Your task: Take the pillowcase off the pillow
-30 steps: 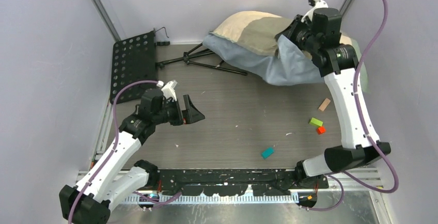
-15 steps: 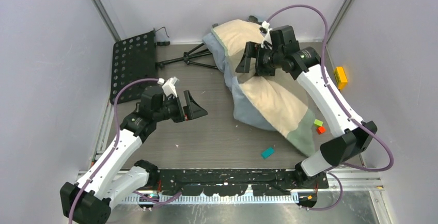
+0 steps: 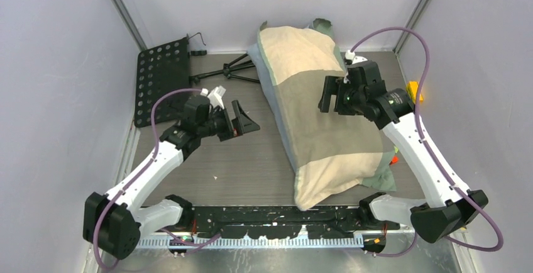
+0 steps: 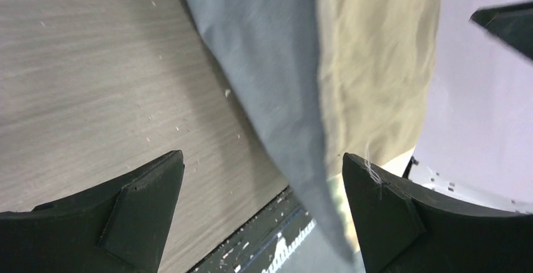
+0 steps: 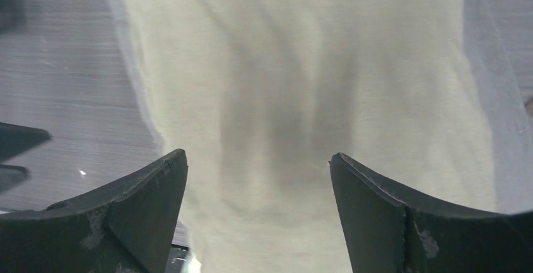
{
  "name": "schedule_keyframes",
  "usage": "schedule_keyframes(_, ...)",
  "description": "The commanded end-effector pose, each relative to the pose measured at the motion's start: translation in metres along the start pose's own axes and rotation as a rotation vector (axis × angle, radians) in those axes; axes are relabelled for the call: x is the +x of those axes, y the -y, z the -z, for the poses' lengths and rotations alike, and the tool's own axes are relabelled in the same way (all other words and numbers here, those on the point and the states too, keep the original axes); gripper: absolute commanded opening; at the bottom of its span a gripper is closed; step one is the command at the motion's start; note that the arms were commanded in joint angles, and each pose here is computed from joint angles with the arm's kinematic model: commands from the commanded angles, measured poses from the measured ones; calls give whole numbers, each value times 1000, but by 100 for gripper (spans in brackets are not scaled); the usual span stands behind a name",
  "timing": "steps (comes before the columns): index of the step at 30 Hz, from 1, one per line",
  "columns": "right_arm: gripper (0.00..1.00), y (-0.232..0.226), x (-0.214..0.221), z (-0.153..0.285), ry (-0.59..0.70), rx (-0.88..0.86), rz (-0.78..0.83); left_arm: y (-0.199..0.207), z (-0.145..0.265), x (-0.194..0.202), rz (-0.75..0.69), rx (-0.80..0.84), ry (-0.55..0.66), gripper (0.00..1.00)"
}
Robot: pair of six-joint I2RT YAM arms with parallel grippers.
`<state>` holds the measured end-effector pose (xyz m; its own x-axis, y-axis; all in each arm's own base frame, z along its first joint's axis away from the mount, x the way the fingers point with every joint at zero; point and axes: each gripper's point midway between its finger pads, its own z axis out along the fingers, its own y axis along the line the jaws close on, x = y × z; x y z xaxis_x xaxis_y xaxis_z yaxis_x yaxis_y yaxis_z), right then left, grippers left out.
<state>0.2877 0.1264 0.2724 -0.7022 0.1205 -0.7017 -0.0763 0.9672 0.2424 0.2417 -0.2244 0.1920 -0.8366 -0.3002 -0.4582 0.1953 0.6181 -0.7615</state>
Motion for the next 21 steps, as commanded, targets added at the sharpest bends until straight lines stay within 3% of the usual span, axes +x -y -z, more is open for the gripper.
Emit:
schedule_keyframes(1, 87, 20, 14, -10, 4, 91, -36, 33, -6, -66, -105, 5, 164, 100)
schedule_keyframes(8, 85, 22, 51, -16, -41, 60, -128, 31, -63, -128, -22, -42, 229, 100)
schedule_keyframes(15, 84, 12, 92, 2, -141, -40, -160, 9, -129, -164, -51, -82, 189, 99)
schedule_keyframes(19, 83, 21, 106, -2, -153, -8, -180, 10, -170, -178, -27, -17, 164, 87)
schedule_keyframes(21, 74, 22, 110, -7, -160, -3, -191, 11, -180, -183, -23, 1, 171, 75)
